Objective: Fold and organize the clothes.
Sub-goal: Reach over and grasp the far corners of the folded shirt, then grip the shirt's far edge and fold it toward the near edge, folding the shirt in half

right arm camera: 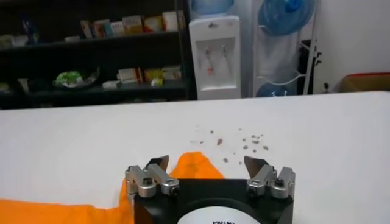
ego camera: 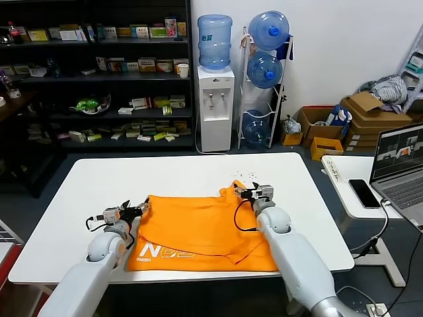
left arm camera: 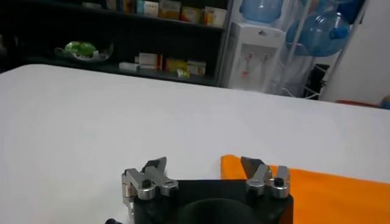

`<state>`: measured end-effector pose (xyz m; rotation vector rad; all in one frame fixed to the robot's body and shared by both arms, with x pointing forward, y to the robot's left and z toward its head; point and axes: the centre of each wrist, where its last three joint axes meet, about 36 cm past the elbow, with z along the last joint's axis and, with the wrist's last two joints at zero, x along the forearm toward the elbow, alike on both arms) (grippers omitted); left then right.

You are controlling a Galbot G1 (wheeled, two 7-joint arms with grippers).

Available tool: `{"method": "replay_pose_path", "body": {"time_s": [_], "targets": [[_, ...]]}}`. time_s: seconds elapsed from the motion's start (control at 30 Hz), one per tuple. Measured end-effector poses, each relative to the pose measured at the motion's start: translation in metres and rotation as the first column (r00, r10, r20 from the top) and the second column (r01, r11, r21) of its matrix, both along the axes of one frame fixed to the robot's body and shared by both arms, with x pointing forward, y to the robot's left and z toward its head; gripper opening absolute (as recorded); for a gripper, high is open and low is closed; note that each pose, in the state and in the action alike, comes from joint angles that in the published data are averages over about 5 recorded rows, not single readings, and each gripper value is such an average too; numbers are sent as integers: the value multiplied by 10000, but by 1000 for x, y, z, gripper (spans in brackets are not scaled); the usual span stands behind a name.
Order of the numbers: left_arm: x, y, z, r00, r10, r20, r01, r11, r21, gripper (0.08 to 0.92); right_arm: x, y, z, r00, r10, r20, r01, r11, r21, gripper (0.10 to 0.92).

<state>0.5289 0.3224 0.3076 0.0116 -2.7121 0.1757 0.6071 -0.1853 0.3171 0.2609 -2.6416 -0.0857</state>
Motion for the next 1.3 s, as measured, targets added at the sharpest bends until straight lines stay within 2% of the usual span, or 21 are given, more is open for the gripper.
{"method": "replay_pose_path", "body": {"time_s": [0.17, 0.37, 0.6, 0.83, 0.93, 1.13, 1.3], "targets": [[14, -8, 2, 9999, -170, 12, 170, 9999, 21, 823, 8, 3, -5, 9997, 21, -253, -26, 9998, -200, 721], [23, -15, 2, 9993, -344, -138, 346, 9993, 137, 789, 11, 5, -9, 9985, 74, -534, -94, 9993, -370, 562], [24, -20, -4, 9973, -517, -512, 538, 9977, 407, 597, 13, 8, -10, 9982, 168, -569, -191, 9990, -402, 354], [28, -25, -1, 9971, -613, -449, 636, 9967, 510, 390, 14, 9, -9, 9990, 178, -409, -189, 9995, -256, 160], [28, -26, -1, 9973, -626, -389, 645, 9966, 512, 303, 14, 8, -9, 9996, 142, -243, -146, 9998, -153, 125], [23, -25, -2, 9971, -631, -416, 652, 9965, 522, 137, 11, 7, -5, 9998, 39, 184, -40, 10000, 58, 125], [17, -22, 0, 9978, -576, -327, 593, 9967, 548, 94, 8, 5, -1, 9984, -73, 562, 61, 9997, 220, 125]]}}
